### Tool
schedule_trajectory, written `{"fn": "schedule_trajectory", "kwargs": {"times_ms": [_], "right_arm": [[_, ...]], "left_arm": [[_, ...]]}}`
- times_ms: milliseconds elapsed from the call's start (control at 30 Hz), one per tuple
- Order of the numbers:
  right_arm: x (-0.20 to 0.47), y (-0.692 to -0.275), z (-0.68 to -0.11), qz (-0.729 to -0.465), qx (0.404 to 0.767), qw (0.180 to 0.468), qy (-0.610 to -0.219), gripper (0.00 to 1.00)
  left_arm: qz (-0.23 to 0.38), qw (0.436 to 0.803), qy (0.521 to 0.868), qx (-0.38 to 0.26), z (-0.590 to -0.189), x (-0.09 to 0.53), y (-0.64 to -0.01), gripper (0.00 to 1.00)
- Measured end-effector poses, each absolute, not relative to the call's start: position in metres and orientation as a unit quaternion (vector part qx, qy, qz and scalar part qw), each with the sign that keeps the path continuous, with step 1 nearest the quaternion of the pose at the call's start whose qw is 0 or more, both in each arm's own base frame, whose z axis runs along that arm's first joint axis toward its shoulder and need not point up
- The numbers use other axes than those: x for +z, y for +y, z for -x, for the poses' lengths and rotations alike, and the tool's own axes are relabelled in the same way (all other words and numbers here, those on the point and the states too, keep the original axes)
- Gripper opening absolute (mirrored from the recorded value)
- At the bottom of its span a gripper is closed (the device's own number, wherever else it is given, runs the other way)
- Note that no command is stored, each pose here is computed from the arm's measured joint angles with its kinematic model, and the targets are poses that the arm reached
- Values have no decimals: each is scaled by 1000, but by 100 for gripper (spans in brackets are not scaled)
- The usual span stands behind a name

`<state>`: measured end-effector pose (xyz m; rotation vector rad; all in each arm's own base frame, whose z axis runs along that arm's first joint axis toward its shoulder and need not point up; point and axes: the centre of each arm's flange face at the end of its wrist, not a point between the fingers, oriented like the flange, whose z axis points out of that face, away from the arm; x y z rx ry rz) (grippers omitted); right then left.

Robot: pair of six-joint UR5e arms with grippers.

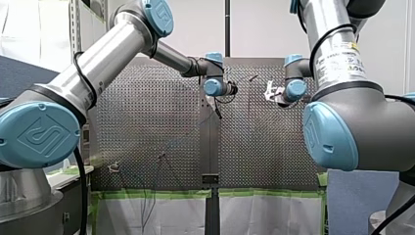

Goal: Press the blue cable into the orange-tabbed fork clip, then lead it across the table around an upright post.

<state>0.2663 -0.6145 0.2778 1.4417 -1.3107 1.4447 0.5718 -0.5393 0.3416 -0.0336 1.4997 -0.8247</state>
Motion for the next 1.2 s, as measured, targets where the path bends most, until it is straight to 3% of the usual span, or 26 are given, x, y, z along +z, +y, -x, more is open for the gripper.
{"fn": "schedule_trajectory", "kwargs": {"times_ms": [33, 567, 900, 1200], "right_arm": [[267, -614, -267, -559, 554, 348, -509, 0], [156, -605, -261, -585, 490, 343, -548, 0], [95, -605, -254, -591, 466, 339, -564, 0], [82, -608, -250, -592, 464, 345, -562, 0]], "left_arm": [[15, 655, 662, -363, -572, 341, -539, 100], [18, 655, 664, -361, -573, 341, -537, 100], [20, 657, 664, -358, -574, 341, -535, 100], [21, 657, 664, -357, -575, 340, -535, 100]]}}
